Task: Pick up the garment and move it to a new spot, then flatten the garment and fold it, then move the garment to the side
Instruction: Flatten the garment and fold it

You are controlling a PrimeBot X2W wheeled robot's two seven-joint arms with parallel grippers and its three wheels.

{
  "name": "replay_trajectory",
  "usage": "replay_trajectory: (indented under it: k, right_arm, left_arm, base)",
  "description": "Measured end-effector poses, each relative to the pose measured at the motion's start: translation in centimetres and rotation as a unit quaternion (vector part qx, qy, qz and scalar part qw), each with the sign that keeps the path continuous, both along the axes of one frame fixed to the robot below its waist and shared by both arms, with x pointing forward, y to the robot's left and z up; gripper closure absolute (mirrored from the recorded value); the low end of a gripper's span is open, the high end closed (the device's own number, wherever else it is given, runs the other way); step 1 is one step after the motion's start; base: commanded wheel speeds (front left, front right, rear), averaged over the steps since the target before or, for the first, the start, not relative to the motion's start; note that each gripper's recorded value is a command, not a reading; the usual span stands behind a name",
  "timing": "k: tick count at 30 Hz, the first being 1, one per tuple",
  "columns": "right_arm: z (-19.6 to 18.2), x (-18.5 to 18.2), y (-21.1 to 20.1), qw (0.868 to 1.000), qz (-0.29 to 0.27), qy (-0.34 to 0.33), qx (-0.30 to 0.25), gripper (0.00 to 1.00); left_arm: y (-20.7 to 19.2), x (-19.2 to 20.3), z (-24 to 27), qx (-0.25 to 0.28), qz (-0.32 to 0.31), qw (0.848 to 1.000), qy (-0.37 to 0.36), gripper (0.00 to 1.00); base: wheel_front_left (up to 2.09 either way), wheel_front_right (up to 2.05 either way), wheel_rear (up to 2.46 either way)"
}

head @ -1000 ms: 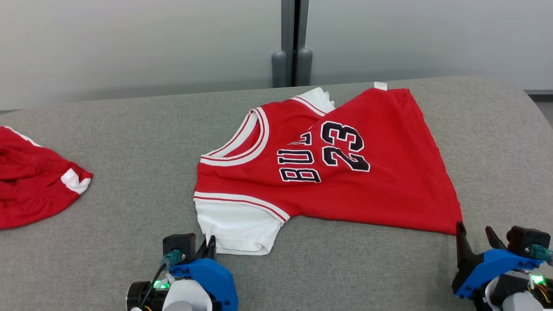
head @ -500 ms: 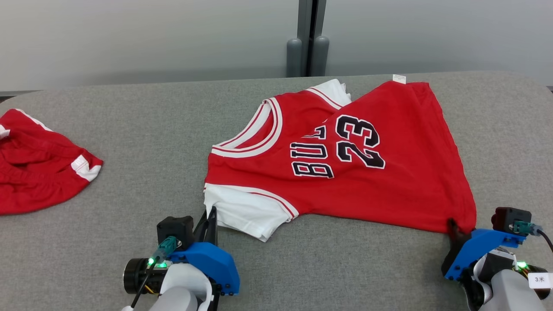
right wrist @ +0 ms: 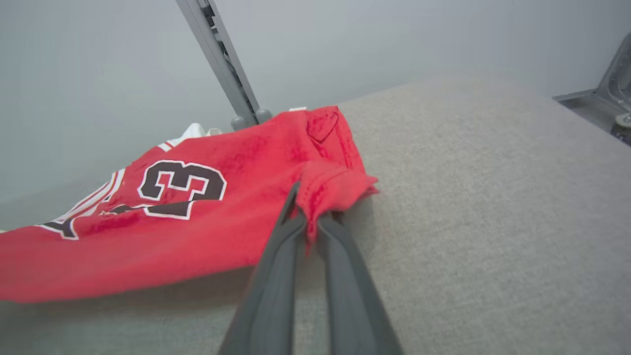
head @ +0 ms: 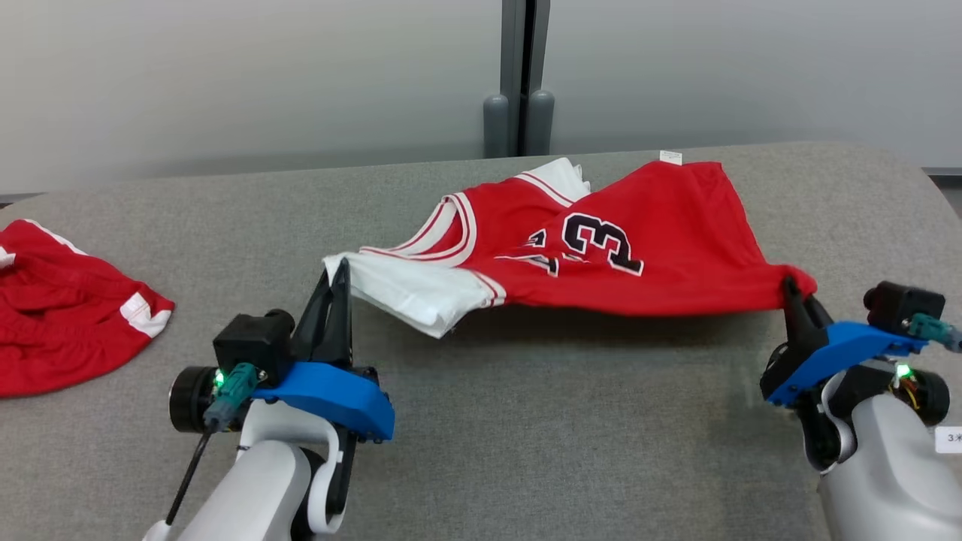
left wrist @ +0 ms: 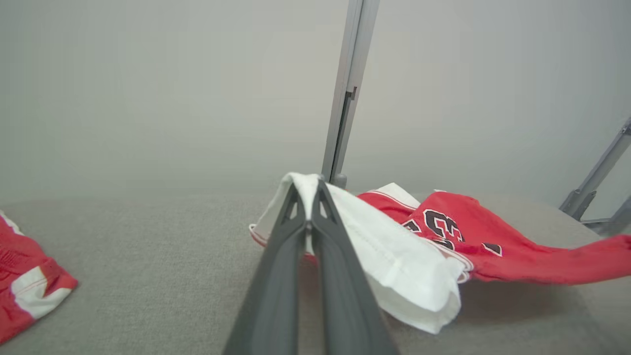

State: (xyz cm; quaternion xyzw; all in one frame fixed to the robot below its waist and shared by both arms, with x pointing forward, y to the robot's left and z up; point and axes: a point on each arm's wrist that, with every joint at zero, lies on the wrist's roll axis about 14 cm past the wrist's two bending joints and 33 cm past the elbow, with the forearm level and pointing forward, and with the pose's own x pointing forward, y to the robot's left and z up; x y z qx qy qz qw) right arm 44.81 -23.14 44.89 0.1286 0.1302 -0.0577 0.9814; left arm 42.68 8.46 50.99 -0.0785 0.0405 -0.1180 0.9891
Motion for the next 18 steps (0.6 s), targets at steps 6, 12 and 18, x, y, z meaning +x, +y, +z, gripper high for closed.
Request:
replay_trajectory:
  k: [6, 12, 18]
  right_arm:
    - [9.4, 1.1, -0.1, 0.99, 0.015, -0.14, -0.004, 1.0]
    - [19.4, -2.2, -0.7, 0.963, 0.028, -0.266, -0.017, 1.0]
    - [26.8, -7.6, -0.9, 0.935, 0.031, -0.349, -0.053, 1.0]
  left_arm:
    - [0.0, -0.3, 8.9, -0.018, -0.013, 0.991, -0.135, 1.0]
    - [-0.7, -3.3, 18.6, 0.002, -0.046, 0.953, -0.298, 1.0]
    - [-0.4, -6.9, 27.0, 0.032, -0.058, 0.904, -0.422, 1.0]
  base:
    - [0.0, 0.0, 0.0]
    - [0.0, 0.0, 0.0]
    - [0.0, 0.0, 0.0]
